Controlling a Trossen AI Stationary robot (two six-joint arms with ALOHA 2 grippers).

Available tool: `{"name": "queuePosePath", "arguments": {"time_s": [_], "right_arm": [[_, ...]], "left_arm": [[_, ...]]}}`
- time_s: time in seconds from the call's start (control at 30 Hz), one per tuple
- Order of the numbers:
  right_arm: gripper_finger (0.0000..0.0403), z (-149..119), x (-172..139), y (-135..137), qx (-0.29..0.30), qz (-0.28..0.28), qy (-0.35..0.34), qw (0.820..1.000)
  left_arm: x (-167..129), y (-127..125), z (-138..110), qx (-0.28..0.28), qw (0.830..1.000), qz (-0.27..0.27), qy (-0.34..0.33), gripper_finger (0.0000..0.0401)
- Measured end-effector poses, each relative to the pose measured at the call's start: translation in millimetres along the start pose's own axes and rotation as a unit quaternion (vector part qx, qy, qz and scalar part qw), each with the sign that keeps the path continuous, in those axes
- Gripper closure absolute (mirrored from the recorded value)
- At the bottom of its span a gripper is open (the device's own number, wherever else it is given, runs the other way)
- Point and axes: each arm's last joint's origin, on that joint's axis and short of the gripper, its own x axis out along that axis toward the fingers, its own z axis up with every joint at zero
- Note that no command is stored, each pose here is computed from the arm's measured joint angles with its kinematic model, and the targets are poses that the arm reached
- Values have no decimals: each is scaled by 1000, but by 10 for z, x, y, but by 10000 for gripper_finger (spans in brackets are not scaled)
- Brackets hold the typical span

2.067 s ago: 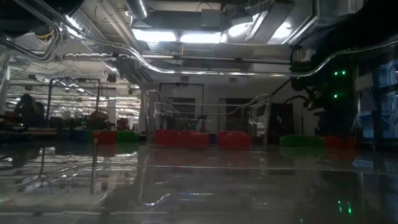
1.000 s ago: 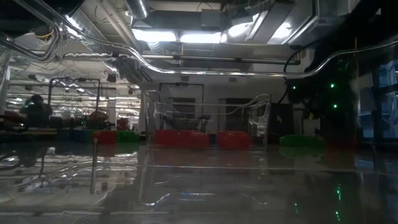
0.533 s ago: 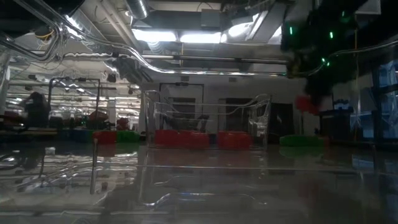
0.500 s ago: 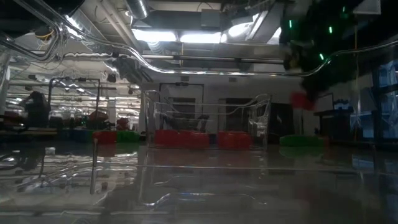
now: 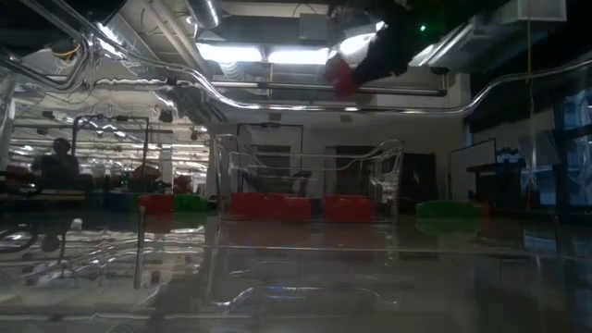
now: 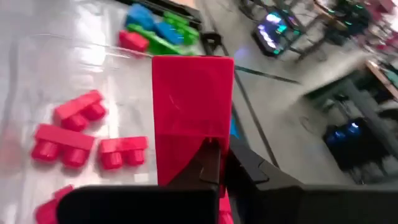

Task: Sort blocks
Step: Put the red game piece into the top right transparent bin, then adjust the green game piece on the table

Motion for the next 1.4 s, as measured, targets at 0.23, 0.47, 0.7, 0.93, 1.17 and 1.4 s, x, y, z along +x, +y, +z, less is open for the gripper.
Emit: {"name": "queuePosePath", "arguments": {"time_s": [0.23, 0.47, 0.7, 0.93, 1.17, 1.4], "right_arm": [[391, -160, 340, 215, -29, 31, 45, 998], [386, -265, 503, 332, -25, 54, 69, 996], [276, -240, 471, 316, -23, 93, 60, 994], [157, 34, 145, 47, -67, 93, 128, 985], [119, -74, -208, -248, -82, -49, 277, 956], [126, -795, -175, -528, 3, -130, 437, 890]], "left_arm": [[0, 0, -1, 0, 1000, 0, 1, 395], [0, -1, -1, 1, 1000, 0, 0, 395], [0, -2, -3, 0, 1000, -1, 1, 395], [0, -4, -6, 1, 1000, -2, 3, 395], [0, -4, -7, -7, 1000, -2, 4, 395], [0, -4, -7, -4, 1000, -2, 4, 395]]}}
